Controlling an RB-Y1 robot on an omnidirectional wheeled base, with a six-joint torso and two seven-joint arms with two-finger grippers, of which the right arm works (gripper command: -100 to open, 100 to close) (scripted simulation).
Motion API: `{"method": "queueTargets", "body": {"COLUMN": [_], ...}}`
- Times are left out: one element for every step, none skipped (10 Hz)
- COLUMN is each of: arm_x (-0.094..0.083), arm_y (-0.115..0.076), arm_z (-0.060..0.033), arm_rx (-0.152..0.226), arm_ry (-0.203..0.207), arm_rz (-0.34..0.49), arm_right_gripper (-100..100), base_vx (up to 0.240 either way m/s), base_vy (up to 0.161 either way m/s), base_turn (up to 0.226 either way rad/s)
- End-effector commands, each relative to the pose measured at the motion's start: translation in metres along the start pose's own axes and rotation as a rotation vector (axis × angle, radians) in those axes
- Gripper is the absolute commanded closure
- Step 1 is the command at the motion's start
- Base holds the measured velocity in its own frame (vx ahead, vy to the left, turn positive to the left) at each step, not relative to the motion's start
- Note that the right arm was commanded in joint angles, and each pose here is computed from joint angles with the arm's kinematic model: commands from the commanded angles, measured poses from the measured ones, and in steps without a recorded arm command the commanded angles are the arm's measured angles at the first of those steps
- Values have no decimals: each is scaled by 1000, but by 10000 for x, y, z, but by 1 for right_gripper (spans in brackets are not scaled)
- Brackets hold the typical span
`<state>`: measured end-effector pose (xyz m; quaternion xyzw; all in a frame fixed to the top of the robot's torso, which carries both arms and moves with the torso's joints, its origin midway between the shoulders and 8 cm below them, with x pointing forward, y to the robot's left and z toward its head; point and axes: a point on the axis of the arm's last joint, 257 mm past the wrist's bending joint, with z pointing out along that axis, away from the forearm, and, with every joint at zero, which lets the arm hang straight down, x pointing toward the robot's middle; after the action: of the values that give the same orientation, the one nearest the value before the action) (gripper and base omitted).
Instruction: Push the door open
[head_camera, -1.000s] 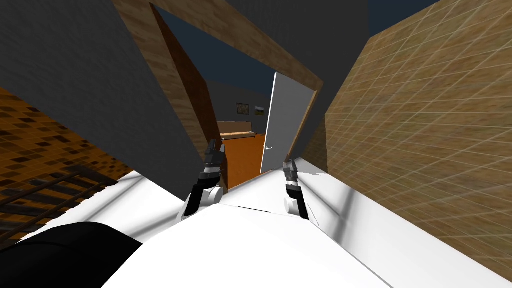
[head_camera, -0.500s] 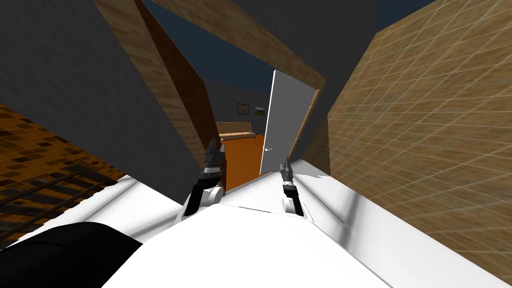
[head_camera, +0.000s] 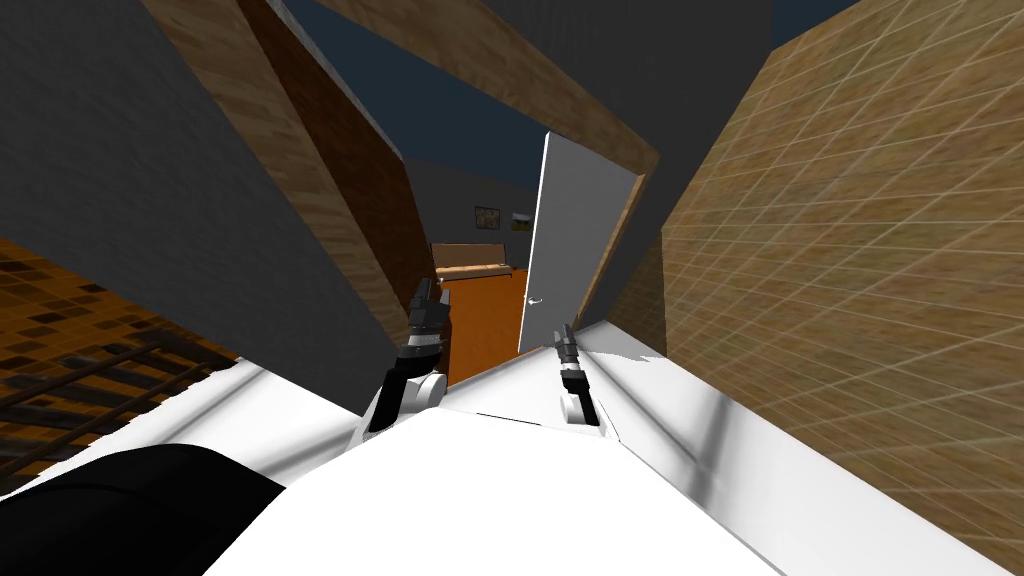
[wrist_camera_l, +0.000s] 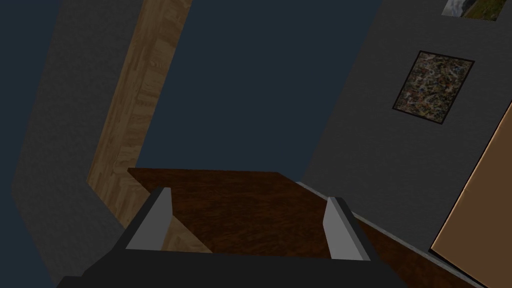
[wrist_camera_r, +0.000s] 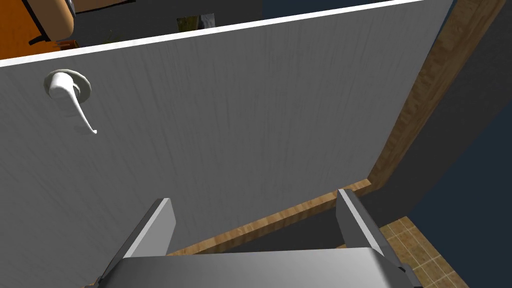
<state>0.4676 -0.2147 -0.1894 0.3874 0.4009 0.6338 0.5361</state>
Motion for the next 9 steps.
{"method": "queueTargets", "body": {"arm_x": [12,38,72,67,95,124,153,181,214], "arm_y": [-89,-178,-229,-265,-351,-435,-519,-601,-661], "arm_z": [-16,-21,-12,-28,-36,-46,-57,-69,-72], "arm_rx": [16,30,36,44,58,72,86,100,109], "arm_ry": [5,15,26,25,34,44,54,64,75], "arm_rz": [-1,-3,-4,-4,-5,-6,-8,-9,-10], "arm_right_gripper": [-100,-100,-100,-100,-100,-100,-100,-100,-100], "base_vx": [55,50,77,66,66,78,85,89,84], "base_vy": [-62,-45,-56,-43,-42,-54,-80,-79,-82], "base_turn": [14,24,28,16,23,32,37,37,35]}}
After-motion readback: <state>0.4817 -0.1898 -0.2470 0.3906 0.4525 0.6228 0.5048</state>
